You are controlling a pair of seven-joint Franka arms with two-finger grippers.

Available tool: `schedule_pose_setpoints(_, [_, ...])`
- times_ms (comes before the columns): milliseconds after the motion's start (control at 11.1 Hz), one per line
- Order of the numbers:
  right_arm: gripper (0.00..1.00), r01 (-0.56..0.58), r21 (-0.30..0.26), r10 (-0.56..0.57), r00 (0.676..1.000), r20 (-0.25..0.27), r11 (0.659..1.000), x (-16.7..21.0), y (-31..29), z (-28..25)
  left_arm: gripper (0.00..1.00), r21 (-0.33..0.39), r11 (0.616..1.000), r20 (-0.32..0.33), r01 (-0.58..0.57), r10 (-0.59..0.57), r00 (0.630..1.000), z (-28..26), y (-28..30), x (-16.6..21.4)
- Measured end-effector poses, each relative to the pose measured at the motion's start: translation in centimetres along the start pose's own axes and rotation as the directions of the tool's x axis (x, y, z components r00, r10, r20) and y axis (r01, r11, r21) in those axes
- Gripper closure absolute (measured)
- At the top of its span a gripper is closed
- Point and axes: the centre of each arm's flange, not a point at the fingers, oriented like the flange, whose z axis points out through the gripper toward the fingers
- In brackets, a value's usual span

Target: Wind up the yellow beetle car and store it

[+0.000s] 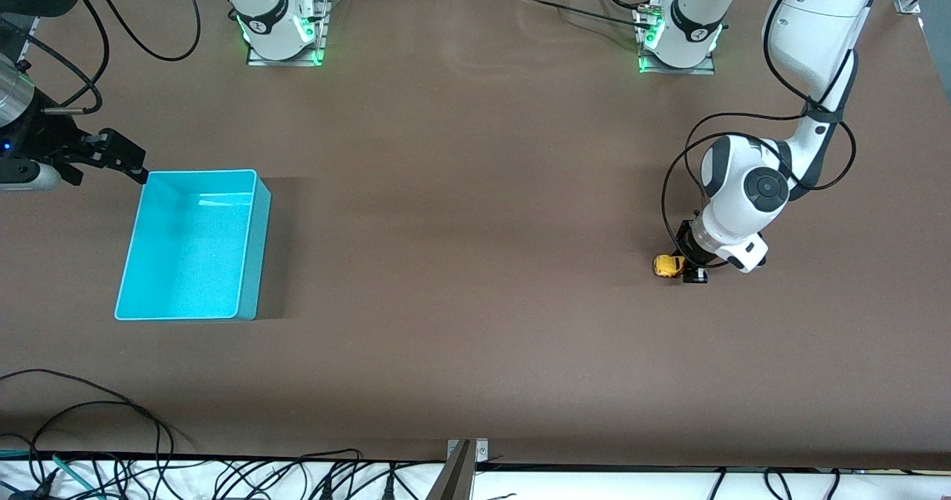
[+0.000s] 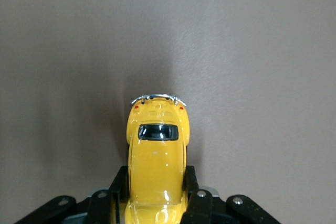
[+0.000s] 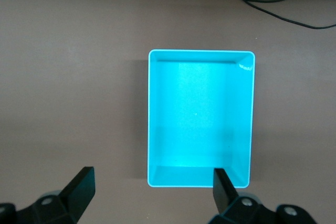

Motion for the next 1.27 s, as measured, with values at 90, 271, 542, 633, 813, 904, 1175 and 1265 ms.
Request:
schedule_pose_setpoints(90, [0.00,0.000,0.000,0.000,1.000,0.000,1.000,0.0,0.0,0.0,0.55,0.006,1.000,-0.001,0.000,0.000,1.000,0.4,-0.1,0.0])
schedule_pose_setpoints(271, [0.00,0.000,0.000,0.000,1.000,0.000,1.000,0.0,0.0,0.0,0.55,0.005,1.000,-0.002,0.003,-0.003,1.000,0.4,0.0,0.2])
schedule_pose_setpoints(542, [0.00,0.000,0.000,0.000,1.000,0.000,1.000,0.0,0.0,0.0,0.55,0.008,1.000,-0.007,0.002,-0.002,1.000,0.4,0.1,1.1])
schedule_pose_setpoints(633, [0.00,0.000,0.000,0.000,1.000,0.000,1.000,0.0,0.0,0.0,0.55,0.010,1.000,-0.009,0.001,-0.001,1.000,0.4,0.1,1.6])
schedule_pose_setpoints(813, [0.00,0.000,0.000,0.000,1.000,0.000,1.000,0.0,0.0,0.0,0.55,0.016,1.000,-0.013,-0.008,0.008,1.000,0.4,0.4,3.3])
schedule_pose_setpoints(904, [0.00,0.000,0.000,0.000,1.000,0.000,1.000,0.0,0.0,0.0,0.55,0.019,1.000,-0.014,-0.015,0.015,1.000,0.4,0.5,4.4])
schedule_pose_setpoints(1175, [0.00,0.000,0.000,0.000,1.000,0.000,1.000,0.0,0.0,0.0,0.55,0.020,0.999,-0.017,-0.024,0.025,1.000,0.4,0.8,7.2])
schedule_pose_setpoints(1265, [0.00,0.000,0.000,0.000,1.000,0.000,1.000,0.0,0.0,0.0,0.55,0.023,0.999,-0.018,-0.026,0.027,0.999,0.4,0.9,8.1])
